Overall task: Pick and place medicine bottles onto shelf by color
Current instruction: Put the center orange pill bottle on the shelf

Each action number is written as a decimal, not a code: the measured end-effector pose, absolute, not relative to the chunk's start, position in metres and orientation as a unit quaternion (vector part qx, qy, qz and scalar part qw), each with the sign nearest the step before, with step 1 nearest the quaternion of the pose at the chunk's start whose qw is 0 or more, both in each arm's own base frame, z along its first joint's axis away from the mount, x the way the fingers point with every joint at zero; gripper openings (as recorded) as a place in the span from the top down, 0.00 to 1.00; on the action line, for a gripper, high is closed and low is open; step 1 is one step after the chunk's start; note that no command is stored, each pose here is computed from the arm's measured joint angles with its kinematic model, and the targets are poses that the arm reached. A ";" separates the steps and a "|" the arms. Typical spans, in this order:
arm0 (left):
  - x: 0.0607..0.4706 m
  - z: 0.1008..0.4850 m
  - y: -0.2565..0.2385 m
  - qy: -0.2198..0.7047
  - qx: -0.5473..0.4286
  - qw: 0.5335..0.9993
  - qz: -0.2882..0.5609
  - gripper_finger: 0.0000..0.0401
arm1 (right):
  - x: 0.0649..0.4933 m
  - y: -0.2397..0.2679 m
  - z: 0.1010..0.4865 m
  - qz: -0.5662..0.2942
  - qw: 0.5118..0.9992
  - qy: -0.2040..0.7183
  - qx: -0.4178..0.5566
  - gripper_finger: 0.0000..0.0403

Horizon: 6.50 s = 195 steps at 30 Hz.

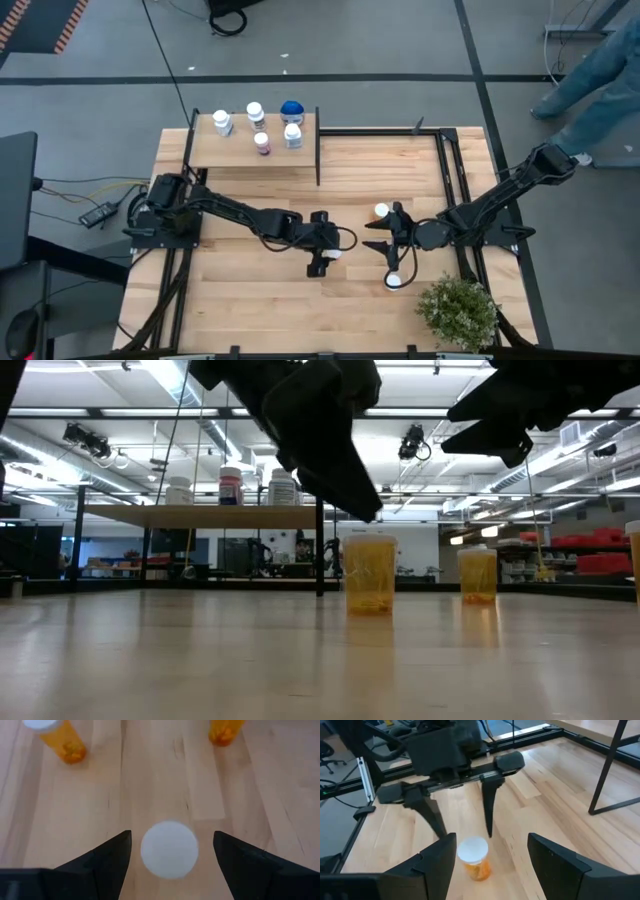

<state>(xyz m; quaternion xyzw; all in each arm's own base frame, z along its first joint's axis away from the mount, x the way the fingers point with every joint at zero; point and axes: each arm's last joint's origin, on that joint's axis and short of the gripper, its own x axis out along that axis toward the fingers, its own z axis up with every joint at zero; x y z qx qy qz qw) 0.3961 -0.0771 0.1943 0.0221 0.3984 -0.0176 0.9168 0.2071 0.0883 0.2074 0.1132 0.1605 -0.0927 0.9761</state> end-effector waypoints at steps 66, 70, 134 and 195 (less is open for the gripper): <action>0.410 0.161 -0.081 0.398 0.019 0.917 -0.025 0.37 | 0.206 0.088 0.206 -0.097 0.974 0.168 0.120 0.37; 0.410 0.161 -0.082 0.398 0.018 0.917 -0.025 0.45 | 0.206 0.088 0.206 -0.097 0.974 0.168 0.120 0.37; 0.204 0.342 0.020 0.507 -0.011 0.822 0.261 0.43 | 0.205 0.088 0.202 -0.100 0.969 0.184 0.132 0.37; 0.167 0.320 0.166 0.510 -0.220 0.704 0.442 0.37 | 0.205 0.088 0.202 -0.100 0.969 0.184 0.132 0.37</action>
